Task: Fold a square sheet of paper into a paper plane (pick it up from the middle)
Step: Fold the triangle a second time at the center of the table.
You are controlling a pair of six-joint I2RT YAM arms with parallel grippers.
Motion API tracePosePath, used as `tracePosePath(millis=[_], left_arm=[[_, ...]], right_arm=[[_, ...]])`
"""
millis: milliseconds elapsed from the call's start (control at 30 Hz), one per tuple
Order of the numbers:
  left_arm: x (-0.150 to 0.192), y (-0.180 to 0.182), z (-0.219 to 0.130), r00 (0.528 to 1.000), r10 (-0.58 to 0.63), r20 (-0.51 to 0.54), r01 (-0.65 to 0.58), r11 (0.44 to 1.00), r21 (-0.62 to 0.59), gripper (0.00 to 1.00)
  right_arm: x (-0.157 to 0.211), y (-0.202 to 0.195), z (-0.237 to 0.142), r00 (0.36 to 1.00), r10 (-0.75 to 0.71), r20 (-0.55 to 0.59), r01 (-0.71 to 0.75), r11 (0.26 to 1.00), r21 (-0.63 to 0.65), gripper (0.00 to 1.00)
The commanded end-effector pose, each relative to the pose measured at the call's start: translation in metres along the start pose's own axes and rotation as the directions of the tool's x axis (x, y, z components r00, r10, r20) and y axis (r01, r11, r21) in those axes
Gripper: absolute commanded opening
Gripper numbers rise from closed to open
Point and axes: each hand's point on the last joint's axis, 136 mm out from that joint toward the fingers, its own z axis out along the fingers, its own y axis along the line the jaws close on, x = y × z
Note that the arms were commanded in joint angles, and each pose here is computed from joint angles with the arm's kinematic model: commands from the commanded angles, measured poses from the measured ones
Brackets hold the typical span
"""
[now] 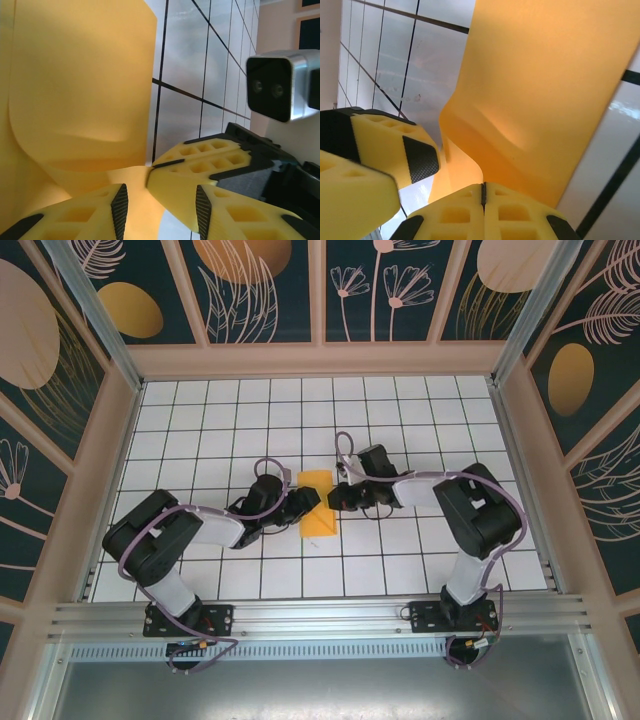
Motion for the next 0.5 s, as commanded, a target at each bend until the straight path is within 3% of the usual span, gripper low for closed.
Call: tracePosePath(millis=[0, 467], left_arm=[[-0.004, -0.012, -0.002, 0.999, 0.033, 0.018, -0.033, 0.999, 0.019, 0.44], [-0.009, 0.005, -0.013, 0.997, 0.034, 0.063, -0.029, 0.996, -0.081, 0.44]], right_arm=[[-0.001, 0.007, 0.004, 0.997, -0.053, -0.049, 0.051, 0.997, -0.055, 0.00], [-0.013, -0.002, 0.009, 0.995, -0.065, -0.076, 0.059, 0.996, -0.072, 0.00]])
